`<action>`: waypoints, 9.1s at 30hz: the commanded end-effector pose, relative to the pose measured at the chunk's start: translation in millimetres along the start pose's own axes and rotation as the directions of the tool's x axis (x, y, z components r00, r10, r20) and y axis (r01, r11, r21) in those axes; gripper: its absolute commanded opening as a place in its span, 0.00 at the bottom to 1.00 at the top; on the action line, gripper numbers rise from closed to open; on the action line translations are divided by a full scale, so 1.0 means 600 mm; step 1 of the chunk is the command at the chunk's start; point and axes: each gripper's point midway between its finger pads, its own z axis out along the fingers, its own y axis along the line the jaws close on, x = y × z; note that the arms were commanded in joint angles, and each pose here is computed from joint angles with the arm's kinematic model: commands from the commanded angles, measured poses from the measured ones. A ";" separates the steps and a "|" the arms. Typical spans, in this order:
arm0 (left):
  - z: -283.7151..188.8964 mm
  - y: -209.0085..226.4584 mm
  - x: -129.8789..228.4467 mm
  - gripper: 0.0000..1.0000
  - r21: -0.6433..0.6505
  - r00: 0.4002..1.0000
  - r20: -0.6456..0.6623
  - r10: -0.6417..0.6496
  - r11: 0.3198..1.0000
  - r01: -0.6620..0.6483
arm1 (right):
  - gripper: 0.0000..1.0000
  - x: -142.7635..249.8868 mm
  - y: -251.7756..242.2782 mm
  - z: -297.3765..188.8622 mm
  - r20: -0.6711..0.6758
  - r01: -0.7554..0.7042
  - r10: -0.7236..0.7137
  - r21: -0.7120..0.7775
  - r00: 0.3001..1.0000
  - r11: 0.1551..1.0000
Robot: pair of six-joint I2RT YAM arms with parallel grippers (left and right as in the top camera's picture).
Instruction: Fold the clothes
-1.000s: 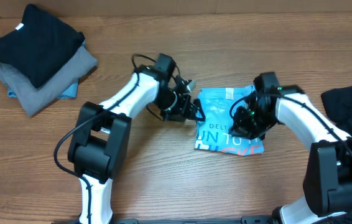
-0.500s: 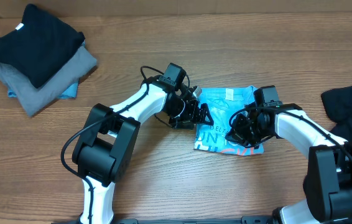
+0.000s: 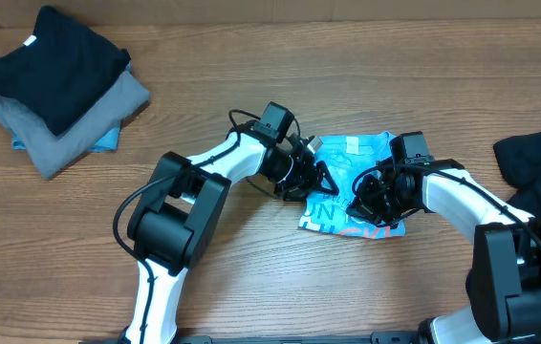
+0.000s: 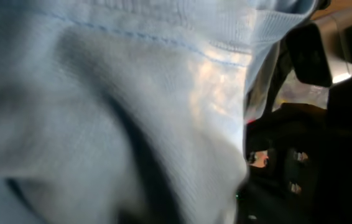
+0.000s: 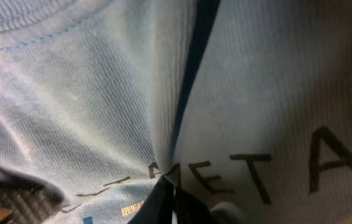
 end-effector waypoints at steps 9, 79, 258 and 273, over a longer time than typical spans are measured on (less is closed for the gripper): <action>0.033 0.055 0.016 0.04 -0.057 0.996 -0.050 0.070 0.996 -0.072 | 0.04 0.022 -0.043 0.018 -0.040 -0.030 0.034 0.092 0.999 0.995; -0.991 0.274 -0.085 0.87 -0.428 0.440 0.867 0.233 0.801 0.419 | 0.04 0.037 0.101 -0.141 -0.014 0.152 -0.154 -0.086 0.988 0.985; -0.758 -0.246 0.306 1.00 -0.723 0.308 0.685 0.660 0.666 0.182 | 1.00 0.081 0.031 -0.277 0.844 0.685 -0.506 0.476 -0.178 0.551; -0.622 -0.079 0.298 1.00 -0.749 0.044 0.660 0.750 0.653 0.113 | 1.00 0.082 0.031 -0.277 0.844 0.686 -0.506 0.476 -0.178 0.551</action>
